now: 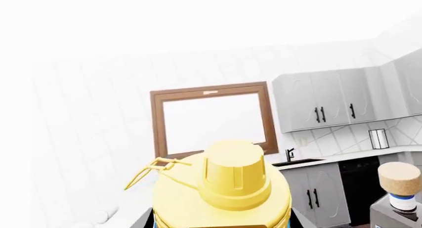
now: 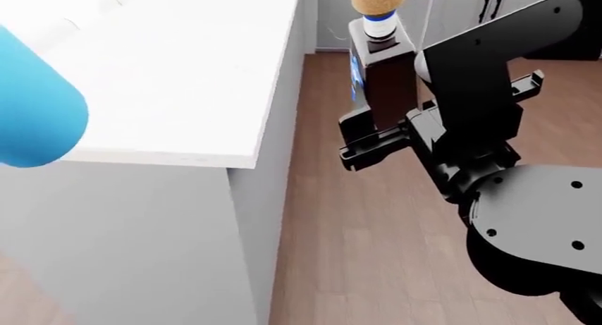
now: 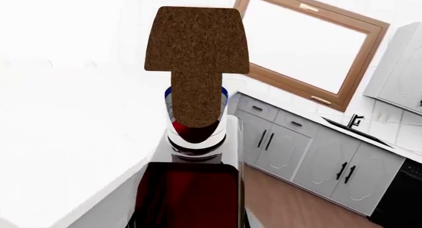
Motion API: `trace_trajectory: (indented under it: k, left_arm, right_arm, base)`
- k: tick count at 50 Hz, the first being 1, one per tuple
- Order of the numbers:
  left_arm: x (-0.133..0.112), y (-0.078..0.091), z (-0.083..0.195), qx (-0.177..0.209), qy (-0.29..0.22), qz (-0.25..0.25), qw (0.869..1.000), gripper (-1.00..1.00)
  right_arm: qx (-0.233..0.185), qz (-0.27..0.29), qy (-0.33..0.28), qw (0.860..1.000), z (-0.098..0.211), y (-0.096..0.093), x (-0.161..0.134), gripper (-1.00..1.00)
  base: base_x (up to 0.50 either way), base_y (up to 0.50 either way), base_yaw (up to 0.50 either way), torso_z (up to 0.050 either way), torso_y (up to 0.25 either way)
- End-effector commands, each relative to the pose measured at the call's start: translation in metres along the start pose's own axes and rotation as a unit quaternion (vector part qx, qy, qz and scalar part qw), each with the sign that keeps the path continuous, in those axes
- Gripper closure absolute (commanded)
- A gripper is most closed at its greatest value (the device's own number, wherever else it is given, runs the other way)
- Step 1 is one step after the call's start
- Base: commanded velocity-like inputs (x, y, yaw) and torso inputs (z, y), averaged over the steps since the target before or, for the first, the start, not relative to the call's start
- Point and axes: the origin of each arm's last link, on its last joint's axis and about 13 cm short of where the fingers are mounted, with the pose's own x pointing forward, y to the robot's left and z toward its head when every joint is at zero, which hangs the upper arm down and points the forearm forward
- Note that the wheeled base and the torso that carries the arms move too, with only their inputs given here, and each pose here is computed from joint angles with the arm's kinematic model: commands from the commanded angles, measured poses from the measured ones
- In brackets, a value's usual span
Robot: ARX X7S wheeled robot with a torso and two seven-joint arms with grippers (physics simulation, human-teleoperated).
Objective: Move the drinks to the dining counter.
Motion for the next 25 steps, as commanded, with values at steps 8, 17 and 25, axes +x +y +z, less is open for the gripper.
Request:
trace_trajectory:
  k: [8,17,25]
  left_arm:
    - [0.0022,-0.0010,0.0014,-0.008,-0.007,0.007,1.000,1.00]
    - [0.0024,-0.0011,0.0013,-0.009,-0.010,0.007,1.000,1.00]
    - [0.0004,0.0005,0.0003,-0.010,-0.010,0.008,1.000,1.00]
  right_arm:
    - [-0.022,-0.041,-0.019,0.999,0.0024,-0.0070,0.0017,1.00]
    - [-0.023,-0.043,-0.020,0.999,0.0048,-0.0072,0.0023,1.00]
    - [-0.025,-0.043,-0.019,0.999,0.0056,-0.0069,0.0030,1.00]
  base:
    - [-0.48,0.37,0.00,0.000,0.004]
    - [-0.52,0.28,0.00,0.001,0.005]
    - [-0.52,0.27,0.00,0.000,0.003]
